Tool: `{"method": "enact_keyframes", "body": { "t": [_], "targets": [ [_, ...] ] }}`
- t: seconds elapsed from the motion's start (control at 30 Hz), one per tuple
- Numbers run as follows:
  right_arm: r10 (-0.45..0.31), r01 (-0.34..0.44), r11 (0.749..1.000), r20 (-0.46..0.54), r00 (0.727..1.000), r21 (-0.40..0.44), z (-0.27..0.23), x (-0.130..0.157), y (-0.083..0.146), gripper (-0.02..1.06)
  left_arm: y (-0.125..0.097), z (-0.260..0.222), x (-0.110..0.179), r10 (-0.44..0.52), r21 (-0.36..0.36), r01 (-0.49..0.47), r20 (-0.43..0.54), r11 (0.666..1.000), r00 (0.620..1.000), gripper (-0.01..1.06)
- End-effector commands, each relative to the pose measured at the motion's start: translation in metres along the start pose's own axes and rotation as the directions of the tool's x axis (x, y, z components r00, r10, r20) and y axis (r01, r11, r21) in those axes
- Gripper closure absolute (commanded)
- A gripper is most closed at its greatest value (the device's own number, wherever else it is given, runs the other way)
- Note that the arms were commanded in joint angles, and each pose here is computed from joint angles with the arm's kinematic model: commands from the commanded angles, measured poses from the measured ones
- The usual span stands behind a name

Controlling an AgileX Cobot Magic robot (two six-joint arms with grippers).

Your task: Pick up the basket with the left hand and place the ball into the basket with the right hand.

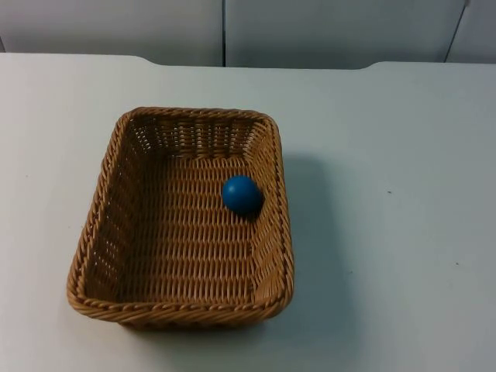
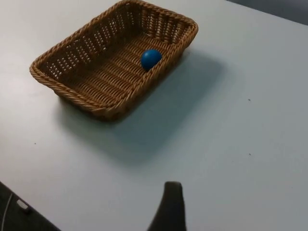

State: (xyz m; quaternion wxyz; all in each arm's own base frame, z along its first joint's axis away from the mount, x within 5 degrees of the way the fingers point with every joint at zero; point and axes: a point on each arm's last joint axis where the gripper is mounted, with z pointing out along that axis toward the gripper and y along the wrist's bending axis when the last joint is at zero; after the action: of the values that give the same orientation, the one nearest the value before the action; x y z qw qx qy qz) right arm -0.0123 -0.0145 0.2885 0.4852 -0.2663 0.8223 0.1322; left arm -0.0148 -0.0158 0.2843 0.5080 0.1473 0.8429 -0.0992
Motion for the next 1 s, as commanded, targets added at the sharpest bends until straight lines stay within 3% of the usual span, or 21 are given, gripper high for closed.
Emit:
{"method": "enact_keyframes", "body": {
  "t": [0.0,0.2,0.6,0.77,0.97],
  "targets": [
    [0.0,0.0,1.0,0.005,1.0,-0.004,0.001,0.001,0.0,0.33,0.002,0.001,0.001,0.003,-0.018,-0.003,0.005,1.0,1.0,0.33],
    [0.0,0.0,1.0,0.062,0.998,-0.004,0.001,-0.005,0.0,0.33,0.002,0.005,0.001,-0.005,-0.019,0.005,0.019,1.0,1.0,0.33],
    [-0.006,0.006,1.0,0.035,0.999,0.001,0.015,0.003,0.001,0.33,0.002,0.005,0.001,-0.005,-0.019,0.005,0.019,1.0,1.0,0.31],
    [-0.006,0.006,1.0,0.035,0.999,0.001,0.015,0.003,0.001,0.33,0.002,0.005,0.001,-0.005,-0.019,0.005,0.019,1.0,1.0,0.08],
    [-0.006,0.006,1.0,0.035,0.999,0.001,0.015,0.003,0.001,0.33,0.002,0.005,0.001,-0.005,-0.019,0.005,0.019,1.0,1.0,0.0]
  ]
}}
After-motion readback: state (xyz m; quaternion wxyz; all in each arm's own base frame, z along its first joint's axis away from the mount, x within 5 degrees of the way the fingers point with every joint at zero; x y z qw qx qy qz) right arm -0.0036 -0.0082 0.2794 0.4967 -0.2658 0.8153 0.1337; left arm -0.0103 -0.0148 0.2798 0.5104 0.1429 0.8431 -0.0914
